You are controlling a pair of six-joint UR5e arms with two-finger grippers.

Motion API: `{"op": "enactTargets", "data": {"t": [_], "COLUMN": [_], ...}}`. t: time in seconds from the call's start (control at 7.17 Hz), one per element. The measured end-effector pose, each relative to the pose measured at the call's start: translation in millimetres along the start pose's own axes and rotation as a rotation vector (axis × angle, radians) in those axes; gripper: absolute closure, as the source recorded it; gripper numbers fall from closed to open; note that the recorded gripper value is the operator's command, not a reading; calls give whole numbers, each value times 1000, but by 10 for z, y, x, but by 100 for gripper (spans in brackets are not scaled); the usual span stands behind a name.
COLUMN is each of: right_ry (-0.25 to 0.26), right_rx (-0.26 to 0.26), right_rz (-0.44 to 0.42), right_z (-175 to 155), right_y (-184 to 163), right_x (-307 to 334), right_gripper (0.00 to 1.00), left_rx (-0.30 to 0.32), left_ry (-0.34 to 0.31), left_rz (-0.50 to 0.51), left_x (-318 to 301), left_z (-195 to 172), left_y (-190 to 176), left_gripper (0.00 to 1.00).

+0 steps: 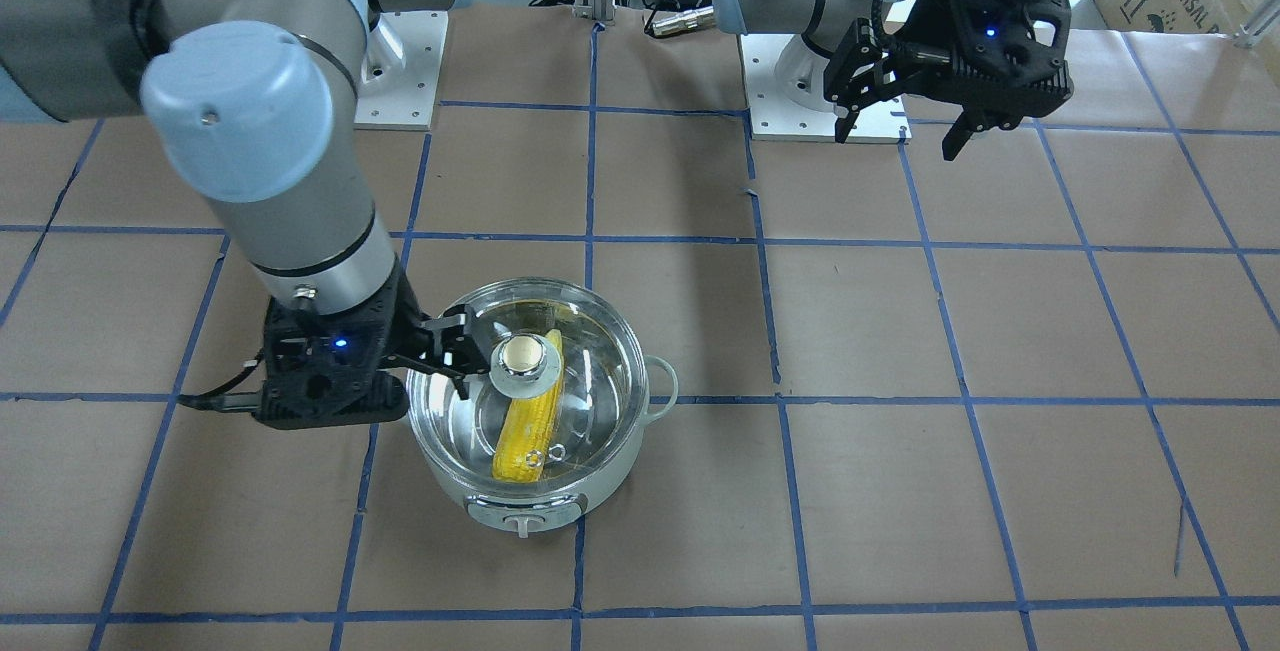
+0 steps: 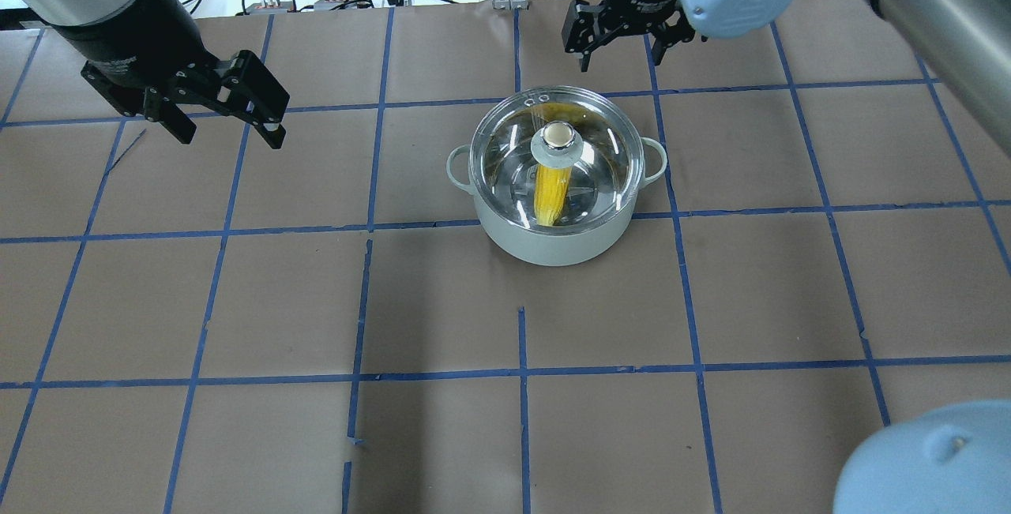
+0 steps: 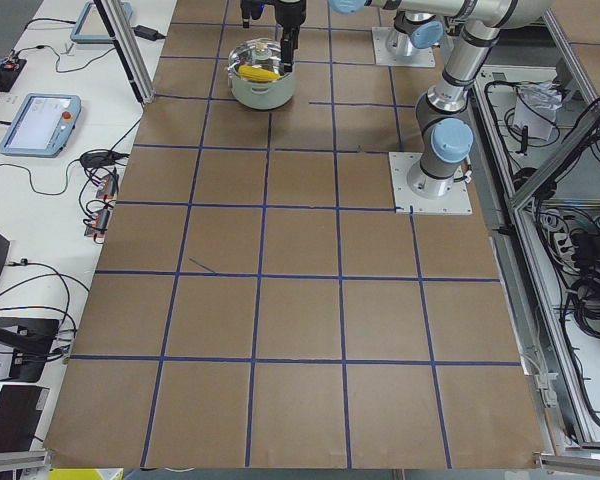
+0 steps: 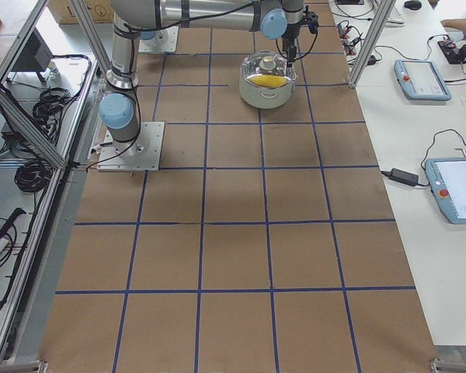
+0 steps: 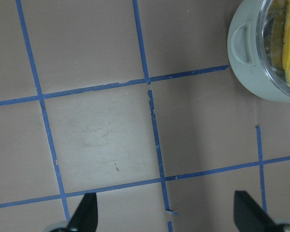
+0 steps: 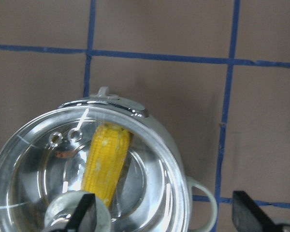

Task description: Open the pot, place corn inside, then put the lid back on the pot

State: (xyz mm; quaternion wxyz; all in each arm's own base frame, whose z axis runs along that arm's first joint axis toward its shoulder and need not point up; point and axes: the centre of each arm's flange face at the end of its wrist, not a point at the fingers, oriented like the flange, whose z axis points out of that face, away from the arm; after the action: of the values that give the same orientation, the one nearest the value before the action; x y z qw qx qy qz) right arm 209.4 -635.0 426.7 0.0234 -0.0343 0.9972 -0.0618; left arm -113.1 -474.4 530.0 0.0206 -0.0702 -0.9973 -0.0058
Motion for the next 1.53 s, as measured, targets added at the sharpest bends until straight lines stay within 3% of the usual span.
{"op": "enactTargets", "data": {"t": [0.28, 0.7, 0.84, 1.12, 1.39, 1.53], "right_ry": [17, 15, 13, 24, 30, 28], "right_rx": [12, -57, -42, 7, 71, 78], "right_rz": [30, 26, 22, 15, 13, 12], "right_z": [-403, -1163, -1307, -1389, -1337, -1288], "right_y": [76, 708, 972, 1499, 1441, 1336], "right_x": [335, 881, 895, 845, 855, 865], "right_gripper": [0, 1, 1, 0, 0, 0], "left_rx": [-9, 3, 4, 6, 6, 7], "left_ry": [2, 0, -1, -1, -1, -1], "left_rz": [5, 5, 5, 6, 8, 8], "left_x": [2, -1, -1, -1, -1, -1], "left_z": [97, 155, 153, 151, 151, 150], "left_y": [19, 15, 15, 14, 13, 12], "left_gripper": [0, 0, 0, 0, 0, 0]}}
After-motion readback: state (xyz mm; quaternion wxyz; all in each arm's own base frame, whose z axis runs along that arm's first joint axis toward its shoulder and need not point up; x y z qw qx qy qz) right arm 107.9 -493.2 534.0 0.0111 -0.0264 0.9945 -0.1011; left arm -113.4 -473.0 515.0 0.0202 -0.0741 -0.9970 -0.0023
